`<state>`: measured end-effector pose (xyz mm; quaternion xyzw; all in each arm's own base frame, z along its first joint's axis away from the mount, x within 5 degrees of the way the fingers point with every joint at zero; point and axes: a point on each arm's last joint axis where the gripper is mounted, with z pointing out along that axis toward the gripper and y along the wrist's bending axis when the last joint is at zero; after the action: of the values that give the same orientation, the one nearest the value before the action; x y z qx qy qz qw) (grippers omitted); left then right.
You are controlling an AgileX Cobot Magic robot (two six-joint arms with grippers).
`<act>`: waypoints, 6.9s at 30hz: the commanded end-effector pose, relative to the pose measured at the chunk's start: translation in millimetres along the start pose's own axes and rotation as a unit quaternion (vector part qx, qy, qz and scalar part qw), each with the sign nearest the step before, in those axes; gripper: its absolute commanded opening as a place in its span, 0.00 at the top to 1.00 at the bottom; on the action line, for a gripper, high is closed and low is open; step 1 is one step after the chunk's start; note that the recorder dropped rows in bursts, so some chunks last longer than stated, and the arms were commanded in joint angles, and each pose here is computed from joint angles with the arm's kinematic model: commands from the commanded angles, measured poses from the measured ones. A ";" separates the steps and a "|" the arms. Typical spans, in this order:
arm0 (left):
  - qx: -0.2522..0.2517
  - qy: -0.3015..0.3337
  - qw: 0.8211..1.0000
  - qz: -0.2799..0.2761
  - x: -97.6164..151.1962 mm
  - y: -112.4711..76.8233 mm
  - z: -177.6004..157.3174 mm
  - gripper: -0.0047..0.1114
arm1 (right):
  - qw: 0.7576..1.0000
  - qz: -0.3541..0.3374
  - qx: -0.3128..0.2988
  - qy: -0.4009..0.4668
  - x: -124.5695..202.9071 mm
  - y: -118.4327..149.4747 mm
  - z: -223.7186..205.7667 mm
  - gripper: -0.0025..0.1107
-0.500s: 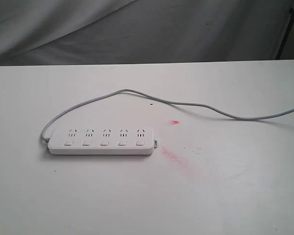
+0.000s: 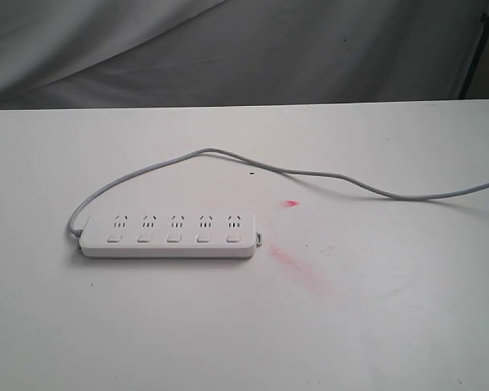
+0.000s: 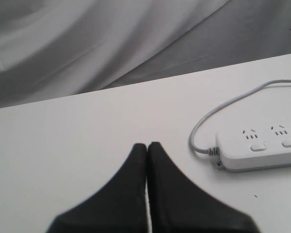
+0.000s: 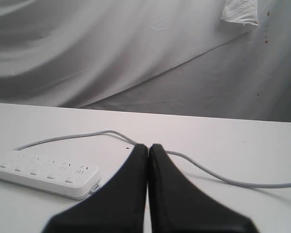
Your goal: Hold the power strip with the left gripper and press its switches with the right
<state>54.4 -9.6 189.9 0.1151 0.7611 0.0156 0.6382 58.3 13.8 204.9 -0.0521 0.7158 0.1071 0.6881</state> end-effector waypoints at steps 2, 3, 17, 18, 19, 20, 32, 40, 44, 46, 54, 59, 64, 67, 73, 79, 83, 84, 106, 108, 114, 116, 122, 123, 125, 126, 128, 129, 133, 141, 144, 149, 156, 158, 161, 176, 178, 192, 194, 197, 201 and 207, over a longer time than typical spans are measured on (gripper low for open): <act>0.000 0.000 1.000 -0.004 -0.8 0.1 -0.8 0.96 | 1.000 -0.005 0.004 0.000 1.1 -0.5 -0.2 0.98; -0.001 -0.005 1.000 -0.003 -4.2 0.6 -1.8 0.96 | 1.000 -0.005 0.004 0.000 1.1 -0.5 -0.2 0.98; 0.048 0.072 0.996 -0.035 -122.7 19.0 26.8 0.96 | 1.000 -0.005 0.004 0.000 1.1 -0.5 -0.2 0.98; 0.049 0.071 0.996 -0.034 -126.0 19.4 26.8 0.96 | 1.000 -0.005 0.004 0.000 1.1 -0.5 -0.2 0.98; 0.051 0.072 0.996 -0.033 -128.3 19.5 26.3 0.96 | 1.000 -0.005 0.004 0.000 1.1 -0.5 -0.2 0.98; 0.051 0.071 0.996 -0.033 -129.6 19.7 25.8 0.96 | 1.000 -0.005 0.004 0.000 1.1 -0.5 -0.2 0.98; 0.080 0.086 0.991 -0.070 -128.0 13.9 24.6 0.96 | 1.000 -0.005 0.004 0.000 1.1 -0.5 -0.2 0.98; 0.088 0.097 0.990 -0.059 -126.1 12.5 24.0 0.96 | 1.000 -0.005 0.004 0.000 1.1 -0.5 -0.2 0.98; 0.127 0.119 0.985 0.005 -132.4 9.0 22.1 0.96 | 1.000 -0.005 0.004 0.000 1.1 -0.5 -0.2 0.98; 0.159 0.151 0.975 0.038 -135.0 6.9 28.3 0.96 | 1.000 -0.005 0.004 0.000 1.1 -0.5 -0.2 0.98; 0.275 0.172 0.933 0.159 -159.6 4.5 87.5 0.96 | 1.000 -0.005 0.004 0.000 1.1 -0.5 -0.2 0.98; 0.342 0.204 0.897 0.191 -157.7 10.1 136.9 0.96 | 1.000 -0.005 0.004 0.000 1.1 -0.5 -0.2 0.98; 0.402 0.163 0.874 0.220 -136.2 28.8 184.4 0.96 | 1.000 -0.005 0.004 0.000 1.1 -0.5 -0.2 0.98; 0.435 0.139 0.859 0.232 -119.6 42.6 207.5 0.96 | 1.000 -0.005 0.004 0.000 1.1 -0.5 -0.2 0.98; 0.484 0.143 0.827 0.248 -80.4 48.0 240.8 0.96 | 1.000 -0.005 0.004 0.000 1.1 -0.5 -0.2 0.98; 0.506 0.190 0.807 0.239 -39.4 36.8 267.7 0.96 | 1.000 -0.005 0.004 0.000 1.1 -0.5 -0.2 0.98; 0.524 0.203 0.790 0.245 -25.2 23.4 279.5 0.96 | 1.000 -0.005 0.004 0.000 1.1 -0.5 -0.2 0.98; 0.523 0.205 0.790 0.247 -23.7 21.2 280.9 0.96 | 1.000 -0.005 0.004 0.000 1.1 -0.5 -0.2 0.98; 0.528 0.195 0.793 0.233 -26.4 14.5 282.6 0.39 | 1.000 -0.005 0.004 0.000 1.1 -0.5 -0.2 0.98; 0.530 0.194 0.792 0.232 -26.6 14.2 282.2 0.32 | 1.000 -0.005 0.004 0.000 1.1 -0.5 -0.2 0.98; 0.545 0.198 0.773 0.259 -26.1 2.9 281.4 0.30 | 1.000 -0.005 0.004 0.000 1.1 -0.5 -0.2 0.98; 0.537 0.202 0.762 0.300 -25.2 -8.2 284.6 0.30 | 1.000 -0.005 0.004 0.000 1.1 -0.5 -0.2 0.98; 0.529 0.201 0.754 0.335 -28.3 -12.1 289.1 0.29 | 1.000 -0.005 0.004 0.000 1.1 -0.5 -0.2 0.98; 0.529 0.200 0.752 0.338 -29.5 -11.5 289.7 0.28 | 1.000 -0.005 0.004 0.000 1.1 -0.5 -0.2 0.98; 0.528 0.200 0.750 0.344 -32.4 -10.0 293.3 0.27 | 1.000 -0.005 0.004 0.000 1.1 -0.5 -0.2 0.98; 0.528 0.202 0.750 0.344 -33.3 -9.4 295.7 0.27 | 1.000 -0.005 0.004 0.000 1.1 -0.5 -0.2 0.98; 0.545 0.200 0.741 0.338 -32.5 -10.6 300.6 0.27 | 1.000 -0.005 0.004 0.000 1.1 -0.5 -0.2 0.98; 0.553 0.202 0.736 0.336 -30.3 -11.1 303.3 0.27 | 1.000 -0.005 0.004 0.000 1.1 -0.5 -0.2 0.98; 0.577 0.201 0.721 0.329 -25.6 -12.5 314.0 0.27 | 1.000 -0.005 0.004 0.000 1.1 -0.5 -0.2 0.98; 0.584 0.216 0.713 0.324 -12.4 -13.2 322.2 0.27 | 1.000 -0.005 0.004 0.000 1.1 -0.5 -0.2 0.98; 0.585 0.218 0.711 0.324 -8.8 -14.6 325.3 0.27 | 1.000 -0.005 0.004 0.000 1.1 -0.5 -0.2 0.98; 0.589 0.226 0.709 0.316 -2.1 -16.1 330.6 0.27 | 1.000 -0.005 0.004 0.000 1.1 -0.5 -0.2 0.98; 0.593 0.233 0.706 0.308 7.6 -17.9 332.9 0.27 | 1.000 -0.005 0.004 0.000 1.1 -0.5 -0.2 0.98; 0.593 0.233 0.708 0.304 9.1 -18.4 333.7 0.27 | 1.000 -0.005 0.004 0.000 1.1 -0.5 -0.2 0.98; 0.594 0.237 0.707 0.302 13.1 -19.0 334.7 0.27 | 1.000 -0.005 0.004 0.000 1.1 -0.5 -0.2 0.98; 0.614 0.246 0.687 0.301 22.1 -31.7 340.4 0.27 | 1.000 -0.005 0.004 0.000 1.1 -0.5 -0.2 0.98; 0.614 0.246 0.687 0.301 22.1 -31.7 340.4 0.27 | 1.000 -0.005 0.004 0.000 1.1 -0.5 -0.2 0.98; 0.607 0.261 0.689 0.298 23.4 -30.5 340.5 0.39 | 1.000 -0.005 0.004 0.000 1.1 -0.5 -0.2 0.98; 0.606 0.261 0.689 0.299 23.5 -30.3 340.6 0.40 | 1.000 -0.005 0.004 0.000 1.1 -0.5 -0.2 0.98; 0.605 0.261 0.690 0.301 23.6 -30.1 341.0 0.40 | 1.000 -0.005 0.004 0.000 1.1 -0.5 -0.2 0.98; 0.606 0.259 0.689 0.303 23.6 -30.1 341.0 0.40 | 1.000 -0.005 0.004 0.000 1.1 -0.5 -0.2 0.98; 0.606 0.259 0.689 0.303 23.6 -30.1 341.0 0.40 | 1.000 -0.005 0.004 0.000 1.1 -0.5 -0.2 0.98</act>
<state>377.5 -76.4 98.6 0.6921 0.6620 -0.2322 0.1698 58.3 13.8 204.9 -0.0515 0.7158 0.1076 0.6880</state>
